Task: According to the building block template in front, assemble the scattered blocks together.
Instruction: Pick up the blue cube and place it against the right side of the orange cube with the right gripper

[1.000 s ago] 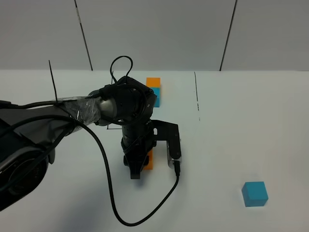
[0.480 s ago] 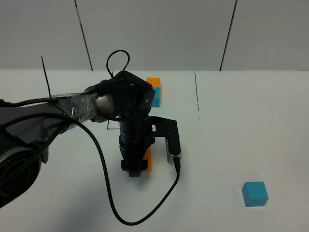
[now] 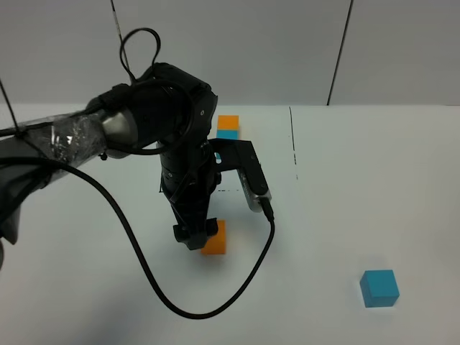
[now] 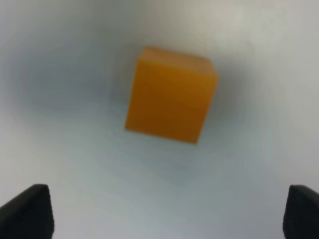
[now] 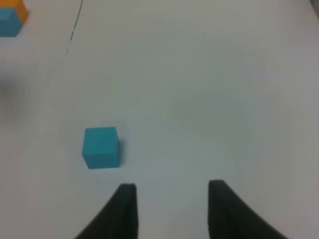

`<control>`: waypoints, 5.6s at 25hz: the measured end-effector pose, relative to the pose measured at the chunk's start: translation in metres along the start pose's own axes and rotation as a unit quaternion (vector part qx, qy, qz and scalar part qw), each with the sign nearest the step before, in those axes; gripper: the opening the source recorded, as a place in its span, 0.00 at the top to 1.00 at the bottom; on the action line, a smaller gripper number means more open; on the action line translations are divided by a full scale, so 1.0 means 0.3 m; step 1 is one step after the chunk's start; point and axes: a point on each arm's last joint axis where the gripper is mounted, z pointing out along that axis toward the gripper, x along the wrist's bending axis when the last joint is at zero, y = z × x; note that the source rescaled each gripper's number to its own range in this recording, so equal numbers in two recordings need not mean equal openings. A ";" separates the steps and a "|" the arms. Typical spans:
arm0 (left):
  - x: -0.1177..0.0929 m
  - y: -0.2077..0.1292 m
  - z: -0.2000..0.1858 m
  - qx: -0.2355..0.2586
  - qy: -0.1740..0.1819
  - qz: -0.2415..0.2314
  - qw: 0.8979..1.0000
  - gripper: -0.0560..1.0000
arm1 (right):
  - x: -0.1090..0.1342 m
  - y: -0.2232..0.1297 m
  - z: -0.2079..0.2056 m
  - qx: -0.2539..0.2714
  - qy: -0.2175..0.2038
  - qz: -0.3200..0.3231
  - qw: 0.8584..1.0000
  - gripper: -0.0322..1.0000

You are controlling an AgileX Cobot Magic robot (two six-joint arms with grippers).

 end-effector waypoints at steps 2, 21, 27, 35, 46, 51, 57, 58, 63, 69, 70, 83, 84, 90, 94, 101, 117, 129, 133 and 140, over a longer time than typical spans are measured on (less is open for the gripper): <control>0.006 -0.010 -0.065 -0.015 0.020 -0.035 0.999 0.03 | 0.000 0.000 0.000 0.000 0.000 0.000 1.000 0.97; -0.047 -0.818 -0.576 -0.098 0.169 -0.520 0.831 0.12 | 0.000 0.000 0.000 0.000 0.000 0.000 1.000 0.97; -0.344 -0.956 -0.702 -0.155 0.252 -0.572 0.765 0.14 | 0.000 0.000 0.000 0.000 0.000 0.000 1.000 0.97; -0.700 -1.018 -0.686 -0.267 0.297 -0.563 0.723 0.15 | 0.000 0.000 0.000 0.000 0.000 0.000 1.000 0.97; -0.907 -1.015 -0.500 -0.376 0.271 -0.516 0.720 0.21 | 0.000 0.000 0.000 0.000 0.000 0.000 1.000 0.97; -0.914 -1.010 -0.460 -0.379 0.259 -0.501 0.733 0.29 | 0.000 0.000 0.000 0.000 0.000 0.000 1.000 0.97; -0.929 -1.013 -0.451 -0.384 0.262 -0.479 0.744 0.40 | 0.000 0.000 0.000 0.000 0.001 0.000 1.000 0.97; -0.936 -1.015 -0.452 -0.390 0.265 -0.475 0.743 0.41 | 0.000 0.000 0.000 0.000 0.001 0.000 1.000 0.97; -0.946 -1.018 -0.453 -0.396 0.269 -0.472 0.740 0.46 | 0.000 0.000 0.000 0.000 0.001 0.000 1.000 0.97; -0.946 -1.018 -0.453 -0.396 0.269 -0.472 0.740 0.48 | 0.000 0.000 0.000 0.000 0.001 0.000 1.000 0.97; -0.946 -1.018 -0.453 -0.396 0.269 -0.472 0.740 0.48 | 0.000 0.000 0.000 0.000 0.001 0.000 1.000 0.97; -0.946 -1.018 -0.453 -0.396 0.269 -0.472 0.740 0.48 | 0.001 0.000 0.000 0.000 0.001 0.000 1.000 0.97; -0.946 -1.018 -0.453 -0.396 0.269 -0.472 0.740 0.48 | 0.001 0.000 0.000 0.000 0.001 0.000 1.000 0.97; -0.946 -1.018 -0.453 -0.396 0.269 -0.472 0.740 0.48 | -0.002 0.000 0.000 0.000 -0.003 -0.002 1.000 0.97; -0.946 -1.018 -0.453 -0.396 0.269 -0.472 0.740 0.49 | -0.002 0.000 0.000 0.000 -0.003 -0.002 1.000 0.97; -0.946 -1.018 -0.453 -0.395 0.270 -0.472 0.740 0.49 | -0.002 0.000 0.000 0.000 -0.003 -0.002 1.000 0.97; -0.946 -1.018 -0.453 -0.395 0.270 -0.472 0.741 0.49 | 0.045 0.177 0.285 0.197 0.107 -0.040 0.974 0.00; -0.946 -1.018 -0.453 -0.395 0.270 -0.472 0.741 0.49 | 0.118 0.129 0.776 0.362 0.149 -0.019 0.920 0.00; -0.946 -1.018 -0.453 -0.395 0.270 -0.472 0.741 0.49 | 0.177 0.082 0.866 0.383 0.151 -0.023 0.911 0.00; -0.946 -1.018 -0.453 -0.395 0.270 -0.472 0.741 0.49 | 0.262 0.044 0.976 0.412 0.145 -0.036 0.899 0.00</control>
